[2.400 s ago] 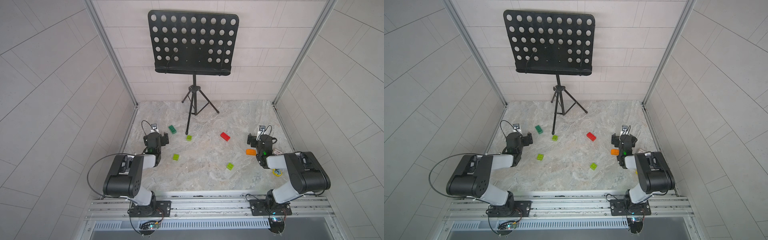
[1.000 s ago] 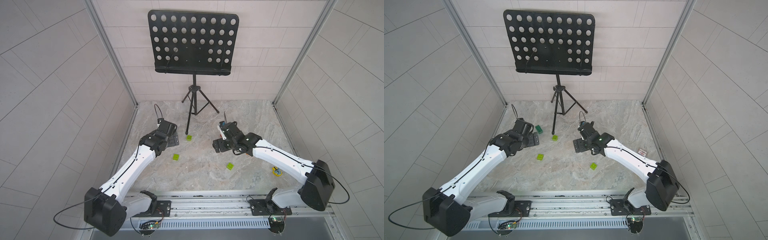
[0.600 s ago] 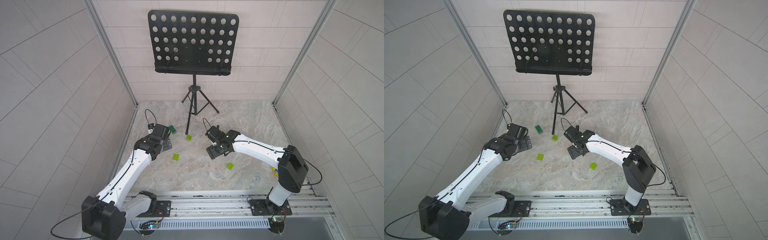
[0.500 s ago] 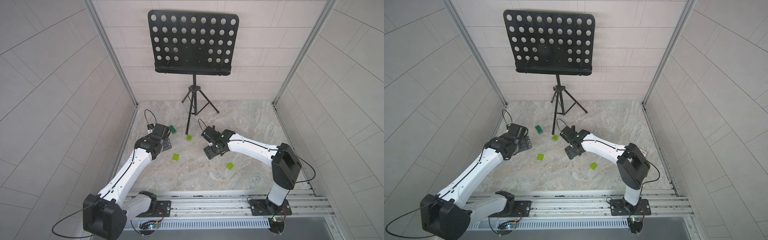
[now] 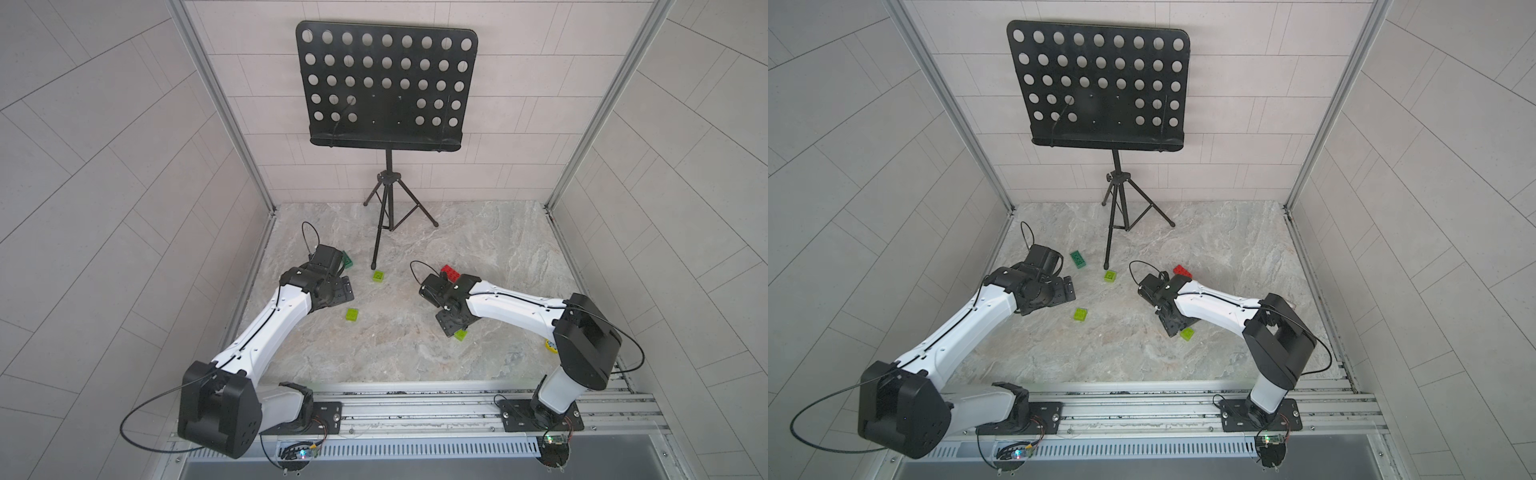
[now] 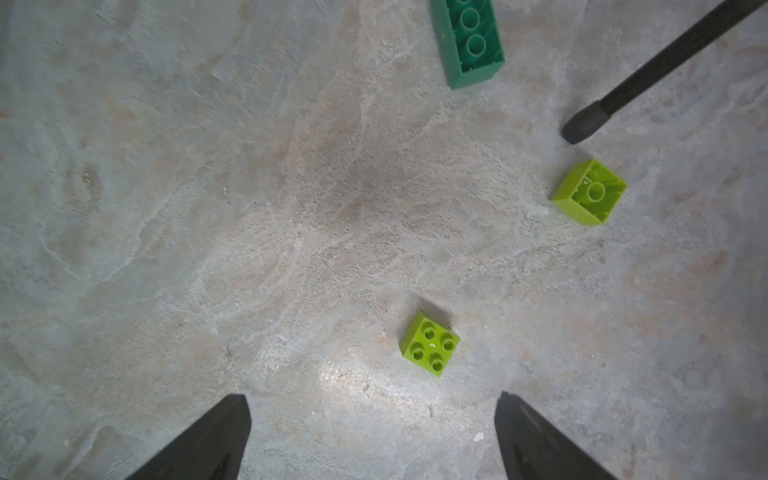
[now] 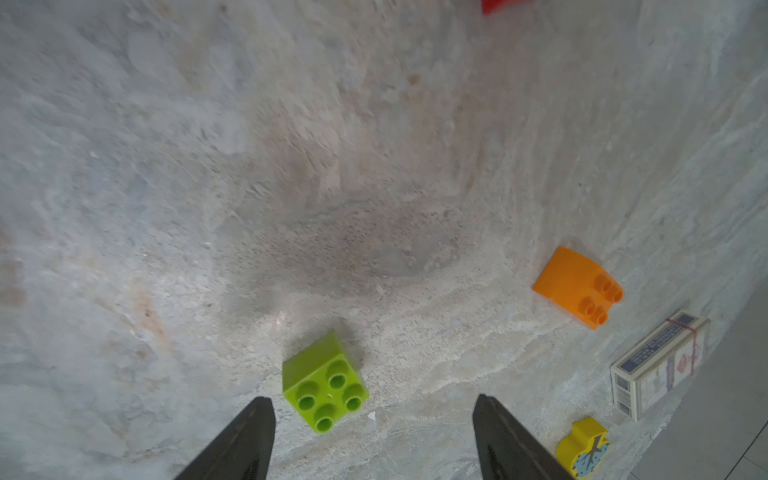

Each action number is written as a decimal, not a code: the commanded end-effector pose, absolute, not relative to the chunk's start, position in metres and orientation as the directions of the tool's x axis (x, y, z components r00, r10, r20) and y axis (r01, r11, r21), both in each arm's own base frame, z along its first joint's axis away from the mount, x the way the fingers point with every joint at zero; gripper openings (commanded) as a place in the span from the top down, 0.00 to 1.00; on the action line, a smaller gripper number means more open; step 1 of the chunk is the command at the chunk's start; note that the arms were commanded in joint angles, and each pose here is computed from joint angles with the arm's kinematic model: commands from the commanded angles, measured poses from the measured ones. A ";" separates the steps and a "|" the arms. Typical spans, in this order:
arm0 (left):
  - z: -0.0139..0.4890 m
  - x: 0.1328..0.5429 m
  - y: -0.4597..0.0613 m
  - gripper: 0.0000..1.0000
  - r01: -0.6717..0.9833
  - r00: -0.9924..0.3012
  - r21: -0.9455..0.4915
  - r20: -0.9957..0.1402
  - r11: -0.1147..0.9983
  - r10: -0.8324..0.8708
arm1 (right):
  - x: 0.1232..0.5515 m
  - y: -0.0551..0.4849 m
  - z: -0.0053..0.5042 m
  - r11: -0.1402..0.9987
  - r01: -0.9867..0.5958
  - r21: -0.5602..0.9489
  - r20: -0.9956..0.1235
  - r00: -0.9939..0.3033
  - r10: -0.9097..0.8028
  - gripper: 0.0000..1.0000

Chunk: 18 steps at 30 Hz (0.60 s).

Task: Assemble an ice cream with lego
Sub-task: Move the lego brick at the center of the board.

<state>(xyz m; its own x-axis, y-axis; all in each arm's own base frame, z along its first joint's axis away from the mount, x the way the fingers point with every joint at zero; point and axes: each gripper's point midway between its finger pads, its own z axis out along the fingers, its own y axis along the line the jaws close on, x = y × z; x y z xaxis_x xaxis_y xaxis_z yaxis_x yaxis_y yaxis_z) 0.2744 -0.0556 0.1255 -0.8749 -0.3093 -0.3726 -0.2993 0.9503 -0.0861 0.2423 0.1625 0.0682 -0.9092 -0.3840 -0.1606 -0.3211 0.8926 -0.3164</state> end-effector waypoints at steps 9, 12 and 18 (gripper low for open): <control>0.132 0.274 -0.066 0.00 -0.256 -0.886 -0.126 -0.366 0.958 -0.285 | 0.223 0.159 0.045 0.925 -0.316 -0.209 -0.099 -0.935 -0.341 0.18; 0.132 0.274 -0.066 0.00 -0.256 -0.885 -0.127 -0.368 0.958 -0.285 | 0.215 0.171 0.042 0.928 -0.351 -0.124 -0.075 -0.929 -0.362 0.20; 0.132 0.275 -0.066 0.00 -0.256 -0.887 -0.126 -0.364 0.958 -0.285 | 0.218 0.164 0.041 0.924 -0.359 -0.133 -0.045 -0.929 -0.368 0.22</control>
